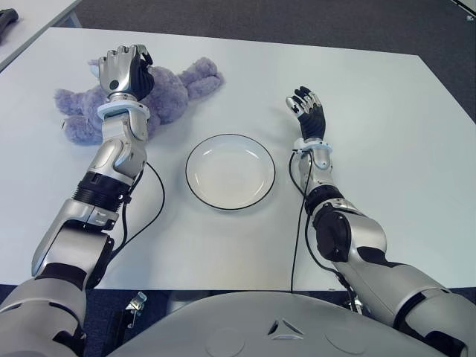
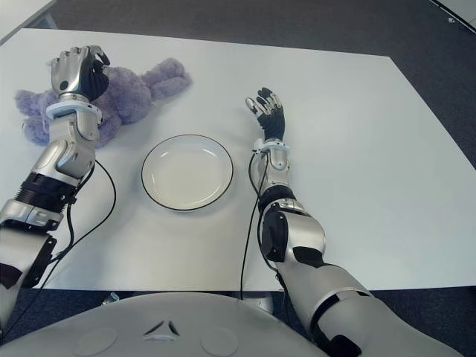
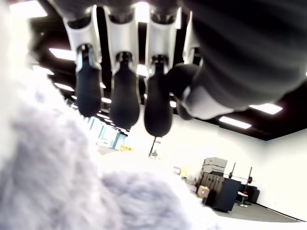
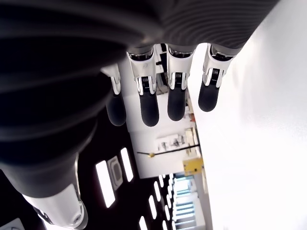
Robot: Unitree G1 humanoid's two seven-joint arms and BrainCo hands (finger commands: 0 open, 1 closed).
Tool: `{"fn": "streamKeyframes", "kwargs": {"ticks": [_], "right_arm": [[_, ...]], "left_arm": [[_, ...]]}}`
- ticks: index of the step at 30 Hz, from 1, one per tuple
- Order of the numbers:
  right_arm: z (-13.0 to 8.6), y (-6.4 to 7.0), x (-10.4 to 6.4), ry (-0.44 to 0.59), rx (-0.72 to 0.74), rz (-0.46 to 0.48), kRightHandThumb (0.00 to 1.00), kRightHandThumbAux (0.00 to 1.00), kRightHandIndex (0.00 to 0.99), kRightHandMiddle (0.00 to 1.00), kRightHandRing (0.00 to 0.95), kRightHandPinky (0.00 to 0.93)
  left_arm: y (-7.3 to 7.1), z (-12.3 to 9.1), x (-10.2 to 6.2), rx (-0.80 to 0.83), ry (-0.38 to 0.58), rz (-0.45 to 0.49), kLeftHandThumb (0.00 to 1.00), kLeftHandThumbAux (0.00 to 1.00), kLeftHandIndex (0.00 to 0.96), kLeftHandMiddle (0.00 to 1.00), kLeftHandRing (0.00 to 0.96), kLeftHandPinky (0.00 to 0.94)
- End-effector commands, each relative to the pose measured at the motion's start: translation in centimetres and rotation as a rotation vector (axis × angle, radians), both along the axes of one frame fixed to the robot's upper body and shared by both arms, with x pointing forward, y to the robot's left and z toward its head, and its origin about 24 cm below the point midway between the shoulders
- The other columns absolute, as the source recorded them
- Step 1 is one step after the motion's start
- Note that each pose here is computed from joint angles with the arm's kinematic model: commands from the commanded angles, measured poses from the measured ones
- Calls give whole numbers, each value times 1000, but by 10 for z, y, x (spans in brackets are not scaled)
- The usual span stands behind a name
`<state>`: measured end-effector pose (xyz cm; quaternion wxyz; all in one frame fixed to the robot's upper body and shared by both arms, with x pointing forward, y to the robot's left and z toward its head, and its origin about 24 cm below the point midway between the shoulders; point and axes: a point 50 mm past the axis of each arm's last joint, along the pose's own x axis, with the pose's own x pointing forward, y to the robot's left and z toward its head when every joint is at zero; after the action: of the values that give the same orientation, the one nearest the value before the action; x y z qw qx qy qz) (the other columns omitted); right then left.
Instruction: Put the doll into the plate.
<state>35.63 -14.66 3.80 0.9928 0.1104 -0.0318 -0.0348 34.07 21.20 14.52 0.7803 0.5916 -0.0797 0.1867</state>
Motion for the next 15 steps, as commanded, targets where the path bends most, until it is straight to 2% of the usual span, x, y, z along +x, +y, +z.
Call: {"fn": "streamKeyframes", "kwargs": {"ticks": [1, 8, 12, 15], "right_arm": [[-103, -1, -77, 405, 86, -46, 128, 744, 179, 187, 135, 123], [-103, -1, -77, 409, 85, -48, 123, 741, 182, 179, 125, 116], [-104, -1, -76, 409, 87, -48, 131, 745, 182, 179, 124, 117], [-103, -1, -76, 409, 88, -46, 136, 750, 182, 178, 122, 113]], "left_arm": [[-10, -11, -8, 20, 69, -30, 734, 690, 445, 692, 686, 556], [-12, -10, -10, 25, 68, -40, 734, 690, 445, 702, 699, 588], [-14, -9, -11, 26, 71, -40, 734, 690, 445, 703, 698, 563], [-15, -7, -12, 26, 75, -42, 734, 691, 445, 697, 695, 589]]}}
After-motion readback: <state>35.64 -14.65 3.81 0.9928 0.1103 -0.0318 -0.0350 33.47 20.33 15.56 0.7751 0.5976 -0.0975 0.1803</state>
